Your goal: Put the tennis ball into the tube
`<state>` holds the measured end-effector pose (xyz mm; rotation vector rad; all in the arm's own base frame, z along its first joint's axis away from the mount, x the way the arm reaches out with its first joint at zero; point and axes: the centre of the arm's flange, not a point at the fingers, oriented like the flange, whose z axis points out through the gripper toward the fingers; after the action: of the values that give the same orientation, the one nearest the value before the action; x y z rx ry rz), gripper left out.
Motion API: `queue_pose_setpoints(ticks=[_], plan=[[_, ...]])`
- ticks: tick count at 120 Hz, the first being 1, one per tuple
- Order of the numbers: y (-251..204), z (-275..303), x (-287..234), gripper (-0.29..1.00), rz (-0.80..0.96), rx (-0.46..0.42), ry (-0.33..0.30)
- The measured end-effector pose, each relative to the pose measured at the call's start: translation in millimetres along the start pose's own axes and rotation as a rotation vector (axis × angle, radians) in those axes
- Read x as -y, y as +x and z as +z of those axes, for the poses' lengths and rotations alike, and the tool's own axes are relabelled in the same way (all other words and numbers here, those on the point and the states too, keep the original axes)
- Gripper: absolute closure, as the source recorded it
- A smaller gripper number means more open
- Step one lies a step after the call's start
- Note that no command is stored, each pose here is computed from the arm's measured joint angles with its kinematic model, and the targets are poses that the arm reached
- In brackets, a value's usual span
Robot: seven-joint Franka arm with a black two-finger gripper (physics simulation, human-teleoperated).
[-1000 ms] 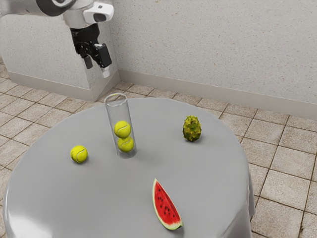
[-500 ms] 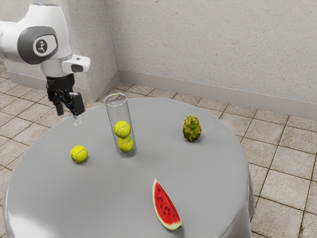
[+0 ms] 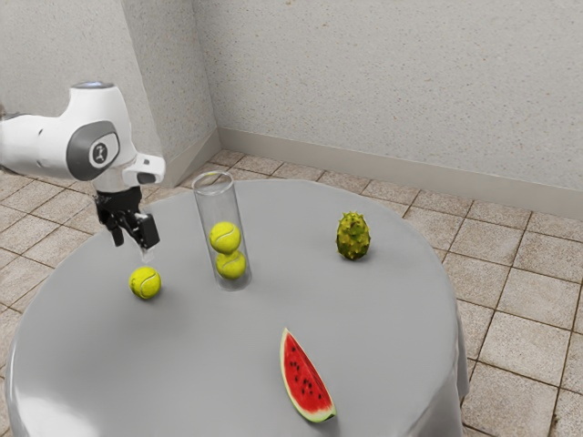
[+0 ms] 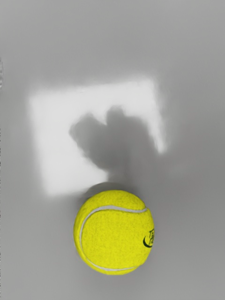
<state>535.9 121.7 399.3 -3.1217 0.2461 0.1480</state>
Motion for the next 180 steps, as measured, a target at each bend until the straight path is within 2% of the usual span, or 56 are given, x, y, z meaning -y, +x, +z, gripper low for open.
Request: queue_pose_setpoints(ticks=[33, 60, 84, 126, 144, 166, 180], plan=[[5.8, 55.4, 44.4, 0.00, -0.012, 0.003, -0.006], [18.9, 90.2, 49.6, 0.00, 0.016, -0.006, -0.007], [34.7, 107.2, 67.4, 0.00, 0.028, -0.039, 0.017], [43.5, 139.5, 71.2, 0.00, 0.037, -0.052, 0.006], [44.1, 140.6, 69.2, 0.04, 0.040, -0.055, -0.002], [44.0, 141.0, 68.6, 0.32, 0.034, -0.059, -0.013], [43.7, 140.8, 68.4, 0.30, 0.029, -0.058, -0.016]])
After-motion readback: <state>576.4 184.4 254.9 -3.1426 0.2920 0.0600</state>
